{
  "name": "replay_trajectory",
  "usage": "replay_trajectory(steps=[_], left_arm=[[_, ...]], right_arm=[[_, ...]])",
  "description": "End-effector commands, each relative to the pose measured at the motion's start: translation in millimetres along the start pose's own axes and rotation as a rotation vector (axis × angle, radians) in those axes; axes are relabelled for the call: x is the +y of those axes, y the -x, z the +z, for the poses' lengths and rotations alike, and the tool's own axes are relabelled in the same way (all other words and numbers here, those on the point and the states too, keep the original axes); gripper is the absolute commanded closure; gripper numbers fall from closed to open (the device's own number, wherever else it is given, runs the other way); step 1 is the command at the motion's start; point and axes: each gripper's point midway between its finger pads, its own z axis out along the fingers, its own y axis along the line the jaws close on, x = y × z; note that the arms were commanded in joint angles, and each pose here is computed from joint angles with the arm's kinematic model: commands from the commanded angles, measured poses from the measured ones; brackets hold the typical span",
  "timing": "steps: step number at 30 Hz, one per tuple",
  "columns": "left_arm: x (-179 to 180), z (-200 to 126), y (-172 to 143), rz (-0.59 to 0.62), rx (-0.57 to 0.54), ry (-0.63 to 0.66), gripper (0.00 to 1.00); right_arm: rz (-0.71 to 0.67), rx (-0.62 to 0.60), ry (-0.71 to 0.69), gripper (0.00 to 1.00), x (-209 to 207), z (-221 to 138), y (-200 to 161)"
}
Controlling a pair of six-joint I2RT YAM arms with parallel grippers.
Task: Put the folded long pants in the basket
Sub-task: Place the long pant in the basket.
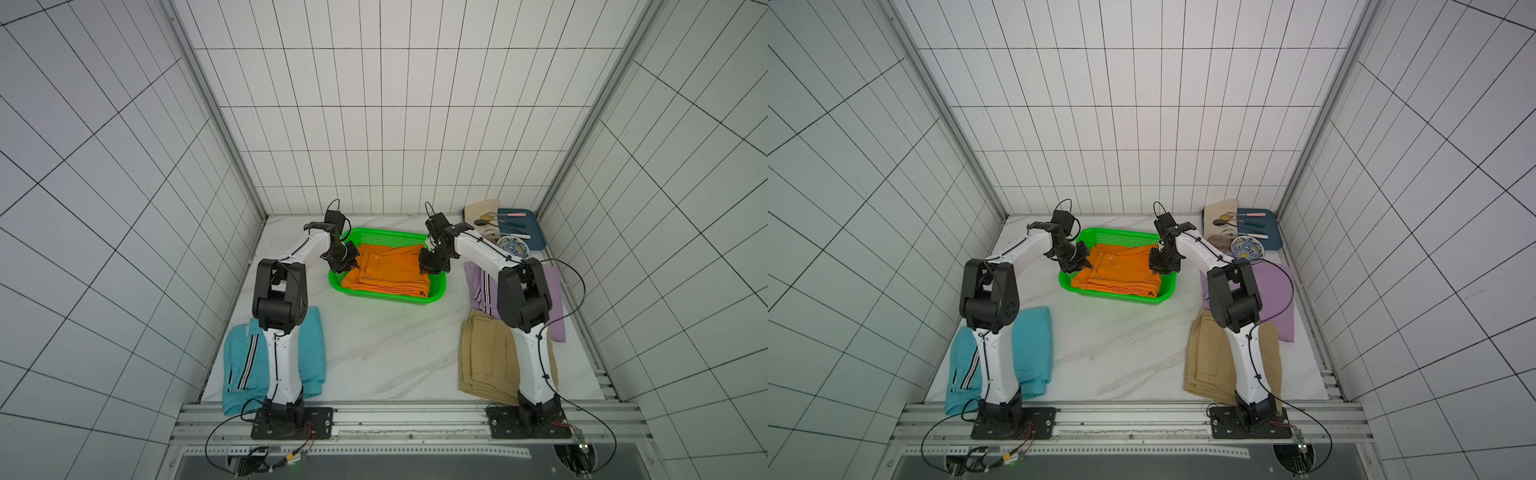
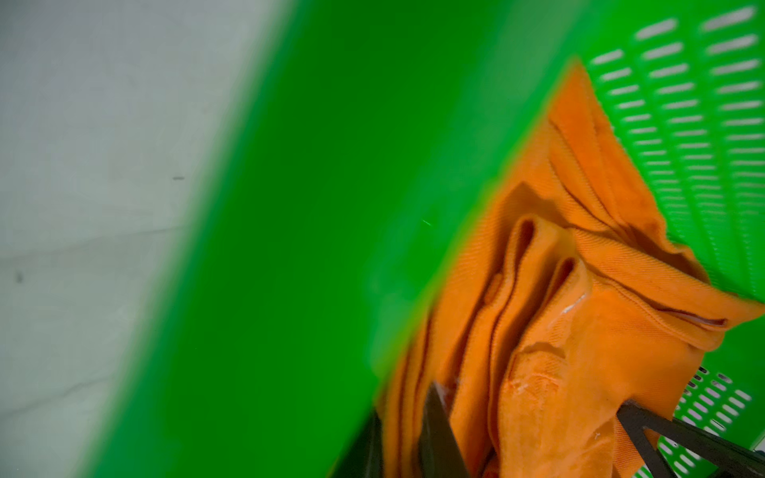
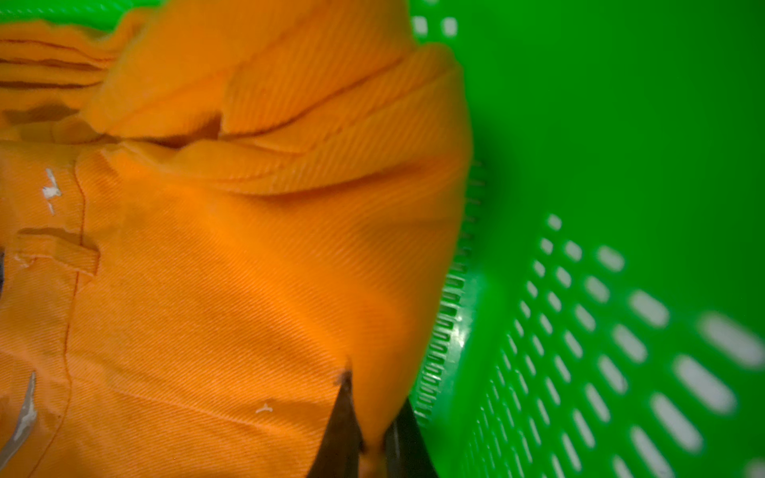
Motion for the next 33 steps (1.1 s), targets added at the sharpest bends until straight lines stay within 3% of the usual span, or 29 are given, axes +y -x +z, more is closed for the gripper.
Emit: replay_trajectory(steps=[1,8,12,17,22,33], left_arm=[[-5.0,-15.5,28.2,0.038,-0.144,-0.061,1.0],[-23.0,-52.3,29.8,0.098,-0.288,-0.167,1.0],[-23.2,-54.9,31.7,0.122,-0.324,-0.188,1.0],[-17.8,-44.3,36.7,0.132,-0.325,-0.169,1.0],[0.0,-21.3,46.4,0.111,-0.297,-0.1,1.0],[5.2,-2.2,71.3,0.169,-0.352,-0.039,1.0]], right_arm=[[-0.011,-0.065,-0.164,1.0,-53.1,-4.9,23.1],[-0.094,-0.263,-0.114,1.0,-38.0,-49.6,48.5],[-0.127,-0.335,-0.097,1.0,-32.8,-63.8,55.4],[-0.143,-0.399,-0.046,1.0,-28.8,-60.5,57.1],[-0.137,-0.32,-0.073,1.0,-38.8,-29.1,53.3],[-0.163,-0.358,-0.263,1.0,-78.9,-10.8,66.2]])
